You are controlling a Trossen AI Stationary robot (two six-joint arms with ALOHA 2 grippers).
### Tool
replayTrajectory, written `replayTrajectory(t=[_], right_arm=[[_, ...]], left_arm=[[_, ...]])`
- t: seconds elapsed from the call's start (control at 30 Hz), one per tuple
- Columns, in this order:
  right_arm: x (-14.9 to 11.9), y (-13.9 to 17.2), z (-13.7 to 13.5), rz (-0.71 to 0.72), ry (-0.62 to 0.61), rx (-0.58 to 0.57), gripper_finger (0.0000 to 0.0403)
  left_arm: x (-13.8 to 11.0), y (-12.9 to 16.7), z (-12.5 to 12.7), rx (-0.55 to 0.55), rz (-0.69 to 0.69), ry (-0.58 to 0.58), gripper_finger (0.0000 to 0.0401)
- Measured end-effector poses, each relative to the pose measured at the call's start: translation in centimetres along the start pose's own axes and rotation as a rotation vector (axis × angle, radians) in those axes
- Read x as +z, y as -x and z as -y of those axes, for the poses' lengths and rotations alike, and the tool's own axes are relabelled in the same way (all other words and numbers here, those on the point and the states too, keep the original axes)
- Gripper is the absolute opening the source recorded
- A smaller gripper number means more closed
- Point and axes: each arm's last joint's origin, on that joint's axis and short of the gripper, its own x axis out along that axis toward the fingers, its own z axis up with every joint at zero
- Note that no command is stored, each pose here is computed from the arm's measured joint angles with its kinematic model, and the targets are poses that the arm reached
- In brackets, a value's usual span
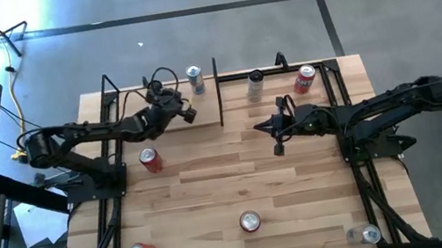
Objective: Place canned beverage on shelf
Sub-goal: Put the bottom white and yellow soda can on the shelf
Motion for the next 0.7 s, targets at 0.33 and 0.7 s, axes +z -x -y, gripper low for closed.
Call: replayTrajectory(t=[0.33, 0.7], right_arm=[[0.0, 0.0, 0.0, 0.0, 0.0, 0.0, 0.0], [0.0, 0.0, 0.0, 0.0, 0.0, 0.0, 0.0]], left_arm=[[-1.2, -3.1, 0.7, 0.025, 0.038, 0.095, 0.0], [-1.4, -1.3, 0.4, 0.174, -0.028, -0.003, 0.0001]])
